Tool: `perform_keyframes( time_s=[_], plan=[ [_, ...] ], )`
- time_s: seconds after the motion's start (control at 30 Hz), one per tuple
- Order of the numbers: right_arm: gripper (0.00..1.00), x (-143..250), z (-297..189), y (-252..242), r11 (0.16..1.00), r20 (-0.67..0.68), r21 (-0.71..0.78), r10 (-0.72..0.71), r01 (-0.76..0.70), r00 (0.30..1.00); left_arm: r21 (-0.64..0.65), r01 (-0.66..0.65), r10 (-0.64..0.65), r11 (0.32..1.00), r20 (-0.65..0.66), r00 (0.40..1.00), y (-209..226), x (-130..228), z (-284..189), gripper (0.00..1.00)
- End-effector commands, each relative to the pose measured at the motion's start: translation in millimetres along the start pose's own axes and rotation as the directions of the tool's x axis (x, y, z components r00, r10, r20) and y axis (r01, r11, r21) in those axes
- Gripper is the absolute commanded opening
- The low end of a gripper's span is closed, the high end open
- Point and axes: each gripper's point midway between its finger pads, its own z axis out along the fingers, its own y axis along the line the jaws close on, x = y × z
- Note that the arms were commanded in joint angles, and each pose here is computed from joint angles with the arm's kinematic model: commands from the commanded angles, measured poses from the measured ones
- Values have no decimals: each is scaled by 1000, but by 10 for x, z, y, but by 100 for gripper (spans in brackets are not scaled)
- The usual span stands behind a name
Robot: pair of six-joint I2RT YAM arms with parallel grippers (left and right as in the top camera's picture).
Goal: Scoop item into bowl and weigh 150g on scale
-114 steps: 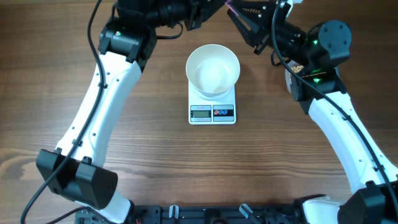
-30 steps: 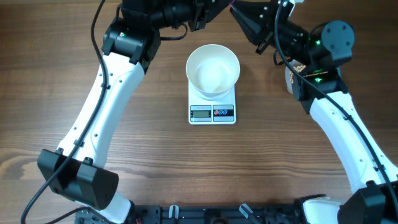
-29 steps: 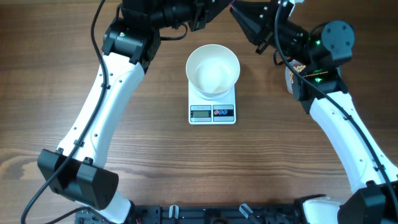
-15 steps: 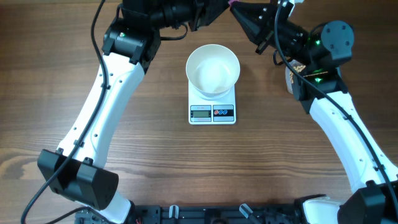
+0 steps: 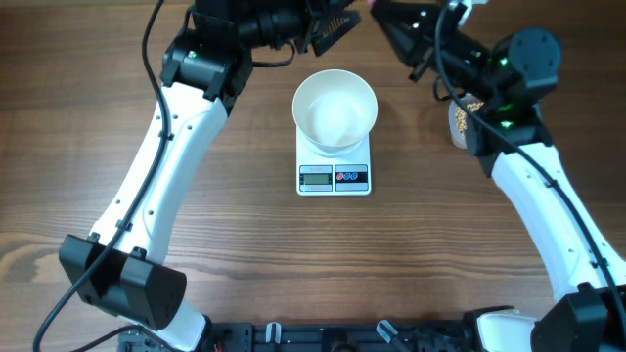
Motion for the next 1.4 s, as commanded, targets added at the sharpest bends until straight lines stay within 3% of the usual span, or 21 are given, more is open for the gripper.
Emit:
perform_keyframes(
  time_s=[0.0, 0.07, 0.23, 0.4, 0.57, 0.7, 0.77, 0.83, 1.0, 1.23, 1.37],
  plan=[
    [5, -282, -122, 41, 995, 85, 18, -102, 101, 991, -55, -92, 94, 994, 34, 995, 154, -122, -58, 100],
    [5, -379, -208, 18, 992, 112, 48, -119, 114, 987, -70, -101, 104, 992, 40, 994, 201, -155, -98, 100],
    [5, -687, -531, -250, 942, 210, 302, -218, 148, 953, -146, -145, 157, 979, 78, 984, 408, -331, -282, 99],
    [5, -828, -805, -342, 823, 240, 543, -344, 168, 908, -304, -168, 215, 938, 129, 968, 740, -499, -491, 99],
    [5, -890, -1234, -301, 618, 226, 772, -486, 149, 844, -440, -230, 310, 868, 117, 944, 917, -527, -720, 99],
    [5, -894, -1834, -272, 326, 149, 942, -608, 74, 780, -643, -328, 461, 692, 43, 886, 1165, -560, -1007, 100],
    [5, -874, -2040, -326, 219, 109, 975, -623, 40, 774, -710, -366, 508, 602, -13, 861, 1267, -572, -1131, 100],
    [4, -844, -2144, -381, 144, 55, 988, -623, 46, 781, -740, -377, 522, 556, -42, 852, 1328, -578, -1192, 100],
    [5, -828, -2175, -524, 10, -130, 985, -595, 170, 793, -742, -378, 524, 553, -44, 851, 1331, -581, -1196, 100],
    [4, -712, -2229, -637, 8, -123, 989, -535, 151, 836, -739, -384, 536, 554, -36, 844, 1305, -609, -1187, 100],
    [4, -693, -2246, -664, -52, -227, 971, -521, 235, 823, -743, -377, 520, 553, -46, 853, 1339, -570, -1199, 100]
  ],
)
